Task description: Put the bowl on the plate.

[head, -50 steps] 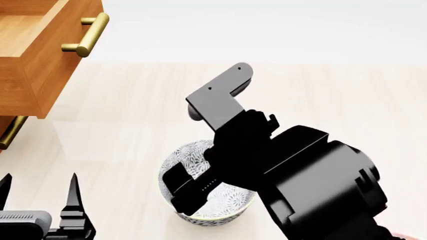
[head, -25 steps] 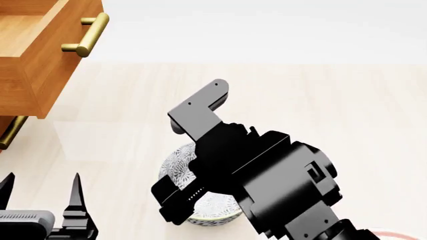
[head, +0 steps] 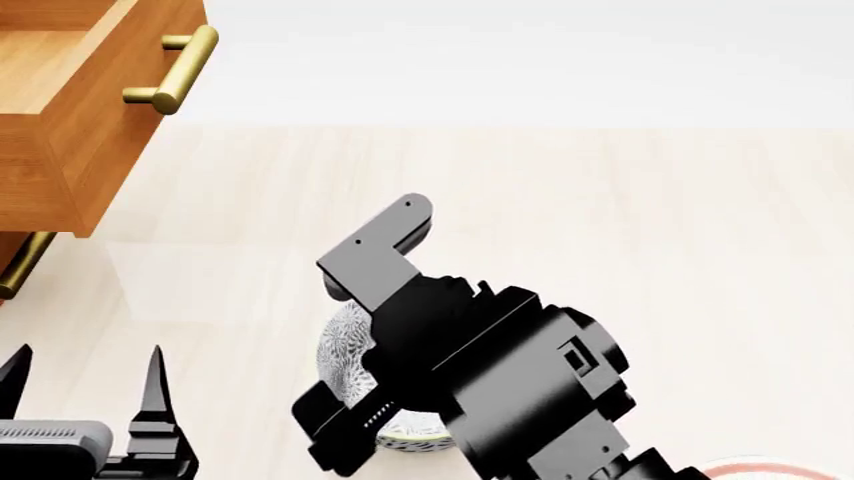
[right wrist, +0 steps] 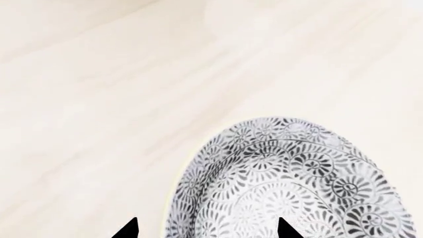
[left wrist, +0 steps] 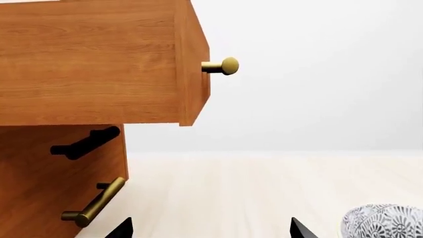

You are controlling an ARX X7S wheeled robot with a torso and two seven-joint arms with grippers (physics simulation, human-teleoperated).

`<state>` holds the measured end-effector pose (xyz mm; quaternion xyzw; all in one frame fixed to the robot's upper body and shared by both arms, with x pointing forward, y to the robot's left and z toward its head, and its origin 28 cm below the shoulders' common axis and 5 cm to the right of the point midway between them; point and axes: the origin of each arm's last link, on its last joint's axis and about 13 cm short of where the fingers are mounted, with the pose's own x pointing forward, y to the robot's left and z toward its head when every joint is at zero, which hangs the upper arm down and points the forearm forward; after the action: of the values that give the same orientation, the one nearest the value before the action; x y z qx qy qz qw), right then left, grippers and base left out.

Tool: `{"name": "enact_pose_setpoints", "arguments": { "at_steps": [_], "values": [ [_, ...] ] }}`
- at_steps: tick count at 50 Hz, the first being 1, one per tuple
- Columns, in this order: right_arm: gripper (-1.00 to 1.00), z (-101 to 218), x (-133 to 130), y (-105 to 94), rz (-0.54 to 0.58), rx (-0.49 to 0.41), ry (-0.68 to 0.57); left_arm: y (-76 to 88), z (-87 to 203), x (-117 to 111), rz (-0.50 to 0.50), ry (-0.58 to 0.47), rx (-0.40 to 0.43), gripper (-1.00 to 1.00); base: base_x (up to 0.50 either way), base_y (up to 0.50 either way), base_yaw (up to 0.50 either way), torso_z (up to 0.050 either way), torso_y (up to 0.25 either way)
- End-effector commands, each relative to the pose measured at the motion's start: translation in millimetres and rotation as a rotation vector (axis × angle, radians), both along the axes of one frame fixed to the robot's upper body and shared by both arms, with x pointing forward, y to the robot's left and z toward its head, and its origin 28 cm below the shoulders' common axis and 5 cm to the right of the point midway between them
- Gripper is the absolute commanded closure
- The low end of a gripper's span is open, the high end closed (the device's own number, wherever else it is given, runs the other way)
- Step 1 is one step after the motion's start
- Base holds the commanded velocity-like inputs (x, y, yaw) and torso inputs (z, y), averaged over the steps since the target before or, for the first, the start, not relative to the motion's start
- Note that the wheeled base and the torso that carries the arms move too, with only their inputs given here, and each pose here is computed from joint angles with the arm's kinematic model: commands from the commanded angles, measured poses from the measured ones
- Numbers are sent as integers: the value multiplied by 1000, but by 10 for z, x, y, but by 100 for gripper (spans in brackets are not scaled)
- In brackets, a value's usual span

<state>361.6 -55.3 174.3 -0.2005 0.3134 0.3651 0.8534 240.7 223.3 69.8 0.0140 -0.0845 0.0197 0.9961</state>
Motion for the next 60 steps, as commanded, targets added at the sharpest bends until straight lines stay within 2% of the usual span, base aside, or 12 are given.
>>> {"name": "enact_pose_setpoints", "arguments": {
  "at_steps": [1, 39, 60],
  "values": [
    [-100, -85, 12, 42, 11, -16, 15, -3, 2, -4, -1, -2, 2, -100, 0, 0, 0, 0, 0],
    [-100, -356, 50, 124, 34, -89, 79, -9, 24, -6, -3, -4, 4, -100, 0, 0, 0, 0, 0],
    [-100, -297, 91, 164, 0, -130, 162, -14, 40, -14, -6, -9, 4, -100, 0, 0, 0, 0, 0]
  ]
}}
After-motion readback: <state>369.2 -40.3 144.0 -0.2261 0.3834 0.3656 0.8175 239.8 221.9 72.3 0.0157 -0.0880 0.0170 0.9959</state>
